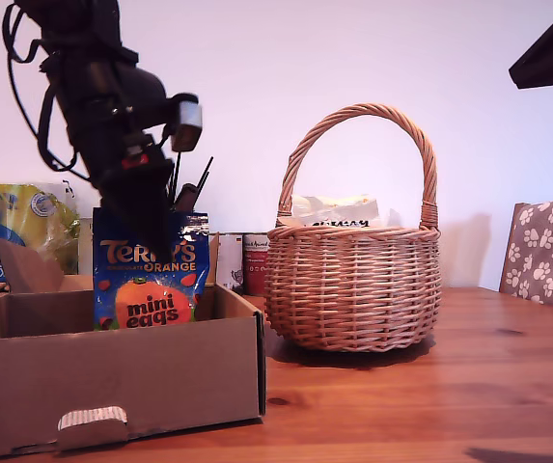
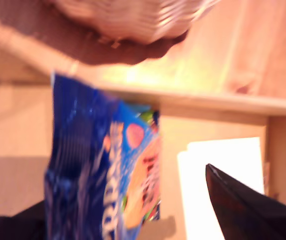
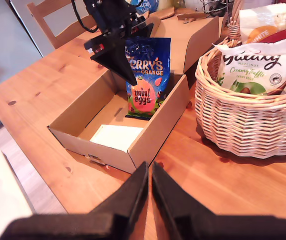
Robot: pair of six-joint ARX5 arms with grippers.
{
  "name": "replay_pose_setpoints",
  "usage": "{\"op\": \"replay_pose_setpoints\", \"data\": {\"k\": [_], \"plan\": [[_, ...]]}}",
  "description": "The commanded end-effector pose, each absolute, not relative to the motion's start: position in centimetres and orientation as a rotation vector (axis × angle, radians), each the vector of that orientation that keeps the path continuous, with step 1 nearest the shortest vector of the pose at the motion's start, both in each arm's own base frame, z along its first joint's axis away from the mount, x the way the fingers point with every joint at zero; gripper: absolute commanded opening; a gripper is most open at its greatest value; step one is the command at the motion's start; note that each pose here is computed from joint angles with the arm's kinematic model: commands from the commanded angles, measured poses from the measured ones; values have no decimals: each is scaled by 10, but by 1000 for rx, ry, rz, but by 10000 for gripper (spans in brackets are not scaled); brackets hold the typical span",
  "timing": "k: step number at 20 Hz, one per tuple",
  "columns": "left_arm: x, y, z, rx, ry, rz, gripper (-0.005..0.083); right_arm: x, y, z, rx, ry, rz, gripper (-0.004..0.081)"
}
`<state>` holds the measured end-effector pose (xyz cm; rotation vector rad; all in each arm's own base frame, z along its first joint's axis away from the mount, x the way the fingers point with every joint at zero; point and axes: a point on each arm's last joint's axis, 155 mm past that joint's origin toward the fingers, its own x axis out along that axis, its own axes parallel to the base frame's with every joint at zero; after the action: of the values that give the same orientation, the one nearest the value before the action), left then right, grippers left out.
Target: Move the bags of Easter eggs from the cardboard box on the left into the woven basket on the right side.
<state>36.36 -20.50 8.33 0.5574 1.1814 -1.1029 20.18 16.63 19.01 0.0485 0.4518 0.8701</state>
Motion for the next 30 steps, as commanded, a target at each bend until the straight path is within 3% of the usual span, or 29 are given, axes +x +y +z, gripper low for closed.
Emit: {"op": "replay_pose_setpoints", "data": {"k": [1, 8, 9, 10, 13, 14, 15, 21, 30], "plan": [[349, -198, 57, 538, 1262, -1109, 581, 201, 168, 197, 47, 433, 883, -13], [345, -194, 41, 541, 1279, -1092, 580, 201, 168, 197, 47, 434, 882, -13], [346, -193, 41, 547, 1278, -1087, 549, 201, 168, 197, 46, 433, 882, -13], [347, -192, 40, 555, 1276, -1081, 468, 201, 168, 197, 46, 433, 882, -13], [354, -193, 40, 555, 1261, -1059, 92, 201, 168, 197, 46, 434, 880, -13], [353, -192, 40, 555, 1262, -1059, 0, 201, 168, 197, 46, 434, 878, -13], [353, -192, 40, 555, 1266, -1059, -22, 201, 168, 197, 45, 434, 878, -13], [355, -193, 57, 561, 1236, -1054, -23, 202, 167, 197, 44, 433, 874, -13], [351, -199, 127, 547, 1066, -1048, -23, 203, 167, 199, 42, 419, 873, -13]]}}
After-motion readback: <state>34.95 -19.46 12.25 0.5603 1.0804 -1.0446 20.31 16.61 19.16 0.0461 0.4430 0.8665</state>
